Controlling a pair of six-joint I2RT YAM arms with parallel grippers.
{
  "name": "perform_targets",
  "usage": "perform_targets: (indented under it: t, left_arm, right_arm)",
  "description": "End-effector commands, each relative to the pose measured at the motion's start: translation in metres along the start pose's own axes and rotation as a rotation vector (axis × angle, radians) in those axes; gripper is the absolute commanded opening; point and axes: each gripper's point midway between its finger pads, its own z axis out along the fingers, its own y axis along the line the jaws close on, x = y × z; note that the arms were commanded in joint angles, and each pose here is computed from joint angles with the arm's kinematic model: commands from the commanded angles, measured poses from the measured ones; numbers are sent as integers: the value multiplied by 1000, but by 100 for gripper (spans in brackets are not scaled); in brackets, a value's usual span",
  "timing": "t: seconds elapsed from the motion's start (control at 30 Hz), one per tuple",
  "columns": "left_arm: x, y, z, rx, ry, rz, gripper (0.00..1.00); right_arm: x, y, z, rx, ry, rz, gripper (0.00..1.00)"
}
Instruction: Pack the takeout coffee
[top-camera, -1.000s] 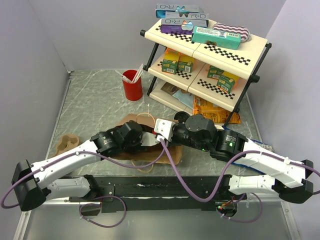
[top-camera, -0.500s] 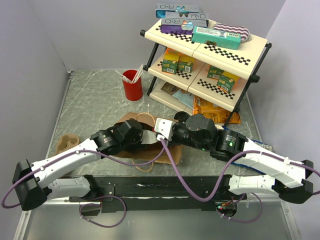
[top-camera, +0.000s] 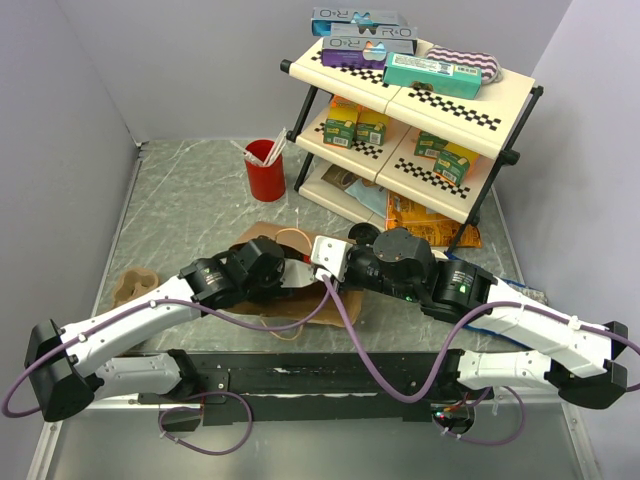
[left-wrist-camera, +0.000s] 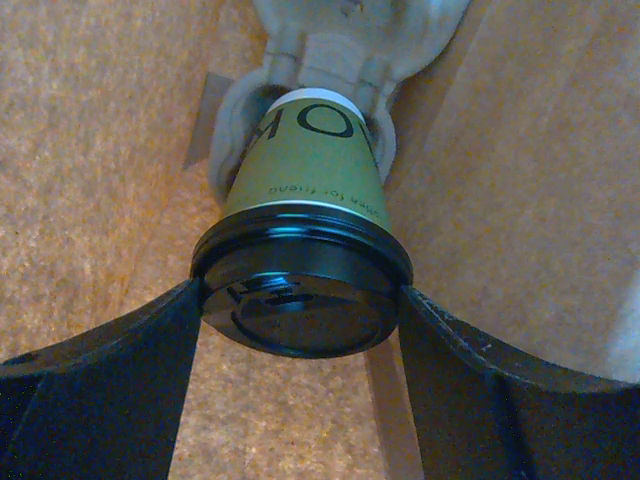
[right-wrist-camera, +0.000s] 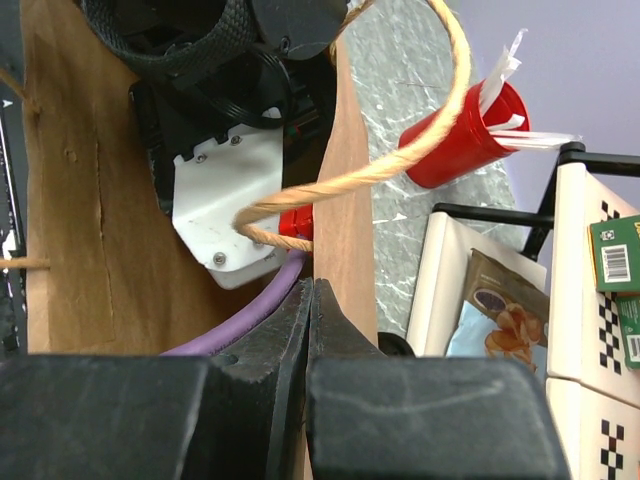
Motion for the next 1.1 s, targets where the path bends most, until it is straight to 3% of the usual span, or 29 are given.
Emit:
perform_targets:
  t: [0.0,0.33,1.07]
  left_arm:
    - [2,16,-2,-78,13,19,1]
    - [2,25,1,-114,40,125,1]
    - [-5,13,29,-76,17,85,1]
  right_arm:
    - [-10,-4,-7,18,-48,30,0]
    - [-12,-3,-5,7,-50,72,0]
    - [-7,14,-7,-101,-43,144,0]
